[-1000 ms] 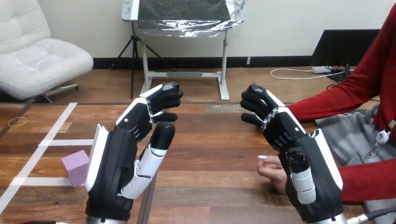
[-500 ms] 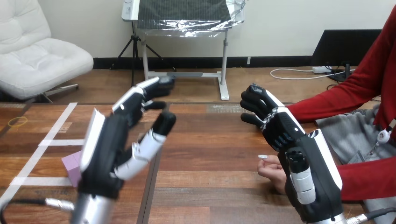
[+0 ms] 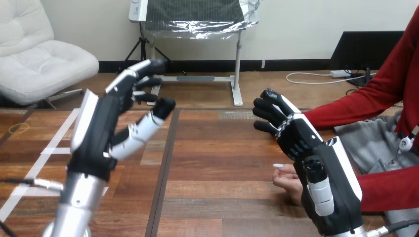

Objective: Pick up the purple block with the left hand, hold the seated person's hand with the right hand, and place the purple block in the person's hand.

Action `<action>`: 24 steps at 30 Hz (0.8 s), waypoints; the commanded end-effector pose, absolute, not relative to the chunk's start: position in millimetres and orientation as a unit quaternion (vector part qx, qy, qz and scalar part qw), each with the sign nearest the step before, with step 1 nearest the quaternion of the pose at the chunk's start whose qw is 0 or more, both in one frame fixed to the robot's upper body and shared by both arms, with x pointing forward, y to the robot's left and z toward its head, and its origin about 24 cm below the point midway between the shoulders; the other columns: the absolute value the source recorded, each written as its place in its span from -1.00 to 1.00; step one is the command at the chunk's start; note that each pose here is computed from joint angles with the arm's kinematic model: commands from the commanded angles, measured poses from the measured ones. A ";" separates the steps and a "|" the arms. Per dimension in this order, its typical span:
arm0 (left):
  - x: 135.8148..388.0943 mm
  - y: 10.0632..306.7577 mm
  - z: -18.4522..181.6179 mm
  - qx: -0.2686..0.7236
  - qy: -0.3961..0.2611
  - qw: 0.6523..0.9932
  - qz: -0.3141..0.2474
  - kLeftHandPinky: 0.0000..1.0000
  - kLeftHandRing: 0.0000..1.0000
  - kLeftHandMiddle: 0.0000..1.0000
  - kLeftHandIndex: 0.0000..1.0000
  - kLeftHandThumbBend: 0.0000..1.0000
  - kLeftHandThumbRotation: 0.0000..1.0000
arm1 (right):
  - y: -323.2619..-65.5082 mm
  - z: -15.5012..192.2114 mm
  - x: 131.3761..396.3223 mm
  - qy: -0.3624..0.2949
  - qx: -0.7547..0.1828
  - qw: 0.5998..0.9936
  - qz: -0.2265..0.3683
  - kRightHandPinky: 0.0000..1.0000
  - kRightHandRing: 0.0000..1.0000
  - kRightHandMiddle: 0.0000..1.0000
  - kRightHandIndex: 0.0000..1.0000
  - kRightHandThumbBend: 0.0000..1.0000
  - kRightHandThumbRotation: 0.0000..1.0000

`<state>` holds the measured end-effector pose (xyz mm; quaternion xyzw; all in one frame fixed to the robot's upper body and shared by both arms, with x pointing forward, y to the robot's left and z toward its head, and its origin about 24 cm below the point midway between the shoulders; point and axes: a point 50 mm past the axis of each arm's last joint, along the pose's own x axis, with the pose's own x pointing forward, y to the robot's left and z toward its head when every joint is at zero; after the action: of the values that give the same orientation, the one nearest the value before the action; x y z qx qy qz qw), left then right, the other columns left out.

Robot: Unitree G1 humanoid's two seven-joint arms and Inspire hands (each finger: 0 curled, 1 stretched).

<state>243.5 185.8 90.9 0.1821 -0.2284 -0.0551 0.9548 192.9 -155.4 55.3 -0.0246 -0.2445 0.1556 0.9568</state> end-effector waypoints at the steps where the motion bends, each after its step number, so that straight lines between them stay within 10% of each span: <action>1: 268.3 193.6 109.0 0.218 -0.243 0.944 -0.052 0.38 0.60 0.67 0.62 0.39 0.26 | -154.0 71.8 202.3 -0.286 -0.022 0.944 0.160 0.67 0.76 0.77 0.82 0.53 1.00; 24: 318.3 219.3 114.2 0.335 -0.164 0.926 -0.056 0.45 0.68 0.72 0.71 0.40 0.27 | -154.5 71.5 201.9 -0.283 -0.017 0.945 0.162 0.65 0.75 0.76 0.82 0.53 1.00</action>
<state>297.7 215.4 95.8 0.3014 -0.1601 -0.0568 0.9382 192.8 -155.5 55.2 -0.0206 -0.2444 0.1601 0.9562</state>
